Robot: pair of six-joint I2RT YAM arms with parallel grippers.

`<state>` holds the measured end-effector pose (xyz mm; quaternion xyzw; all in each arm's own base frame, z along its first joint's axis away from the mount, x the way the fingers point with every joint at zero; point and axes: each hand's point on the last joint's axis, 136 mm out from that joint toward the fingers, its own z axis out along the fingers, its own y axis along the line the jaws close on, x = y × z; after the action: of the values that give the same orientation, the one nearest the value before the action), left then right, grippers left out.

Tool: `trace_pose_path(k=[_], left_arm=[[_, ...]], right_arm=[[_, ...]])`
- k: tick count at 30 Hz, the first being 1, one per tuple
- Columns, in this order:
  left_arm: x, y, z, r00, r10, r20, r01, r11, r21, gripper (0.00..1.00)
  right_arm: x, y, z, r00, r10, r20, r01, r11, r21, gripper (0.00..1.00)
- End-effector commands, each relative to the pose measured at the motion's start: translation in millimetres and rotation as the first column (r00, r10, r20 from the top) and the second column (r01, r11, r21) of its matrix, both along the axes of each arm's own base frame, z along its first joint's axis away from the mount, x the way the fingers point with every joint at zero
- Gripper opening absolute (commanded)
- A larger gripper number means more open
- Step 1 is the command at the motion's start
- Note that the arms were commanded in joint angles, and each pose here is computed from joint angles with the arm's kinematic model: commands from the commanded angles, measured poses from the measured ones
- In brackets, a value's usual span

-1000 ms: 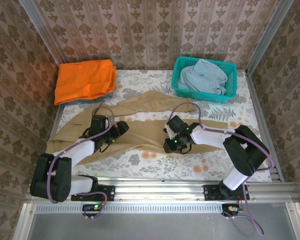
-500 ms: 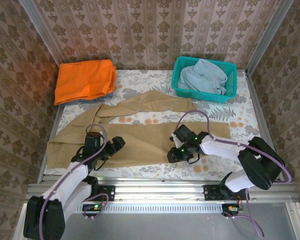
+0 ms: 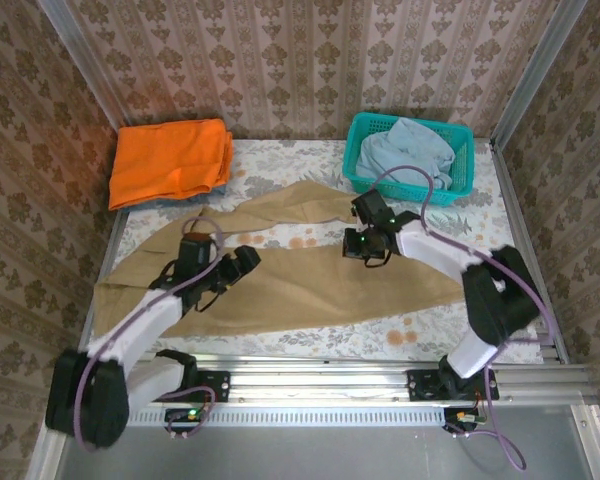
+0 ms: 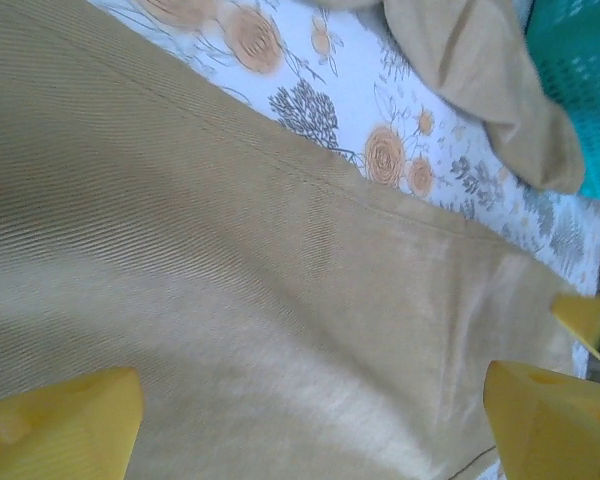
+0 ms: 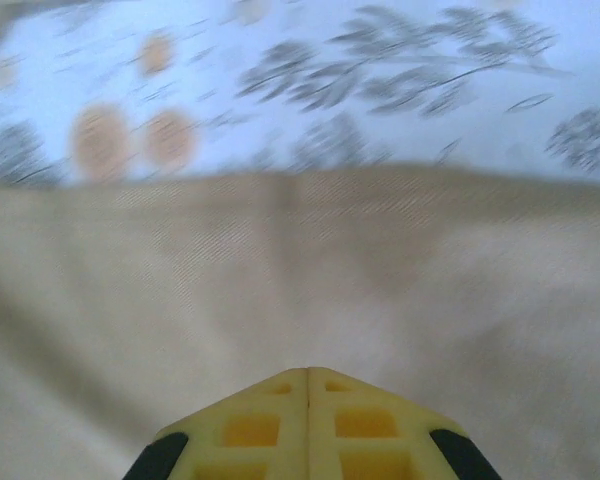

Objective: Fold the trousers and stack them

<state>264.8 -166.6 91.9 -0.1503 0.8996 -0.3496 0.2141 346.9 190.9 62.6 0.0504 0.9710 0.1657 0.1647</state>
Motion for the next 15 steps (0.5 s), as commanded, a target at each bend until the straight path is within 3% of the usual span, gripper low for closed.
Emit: trace_pose_path(k=[1, 4, 8, 11, 15], left_arm=[[32, -42, 21, 0.991, -0.071, 0.111, 0.076, 0.996, -0.047, 0.88], [36, -84, 11, 0.981, -0.156, 0.117, 0.163, 0.985, -0.052, 0.87], [33, -112, -15, 0.978, -0.185, 0.095, 0.193, 0.977, -0.091, 0.85], [12, -128, -45, 0.980, -0.193, 0.044, 0.196, 0.974, -0.110, 0.83], [-32, -165, -74, 0.969, -0.247, 0.004, 0.244, 0.953, -0.181, 0.82]], right_arm=[[-1, -43, -29, 0.984, -0.161, -0.075, 0.154, 0.984, -0.089, 0.00], [-22, -74, -41, 0.961, -0.254, -0.109, 0.245, 0.965, -0.093, 0.00], [-66, -114, -47, 0.930, -0.337, -0.150, 0.320, 0.939, -0.126, 0.00], [-96, -153, -47, 0.860, -0.467, -0.206, 0.462, 0.884, -0.077, 0.00], [-121, -199, -41, 0.746, -0.631, -0.213, 0.645, 0.764, -0.002, 0.00]])
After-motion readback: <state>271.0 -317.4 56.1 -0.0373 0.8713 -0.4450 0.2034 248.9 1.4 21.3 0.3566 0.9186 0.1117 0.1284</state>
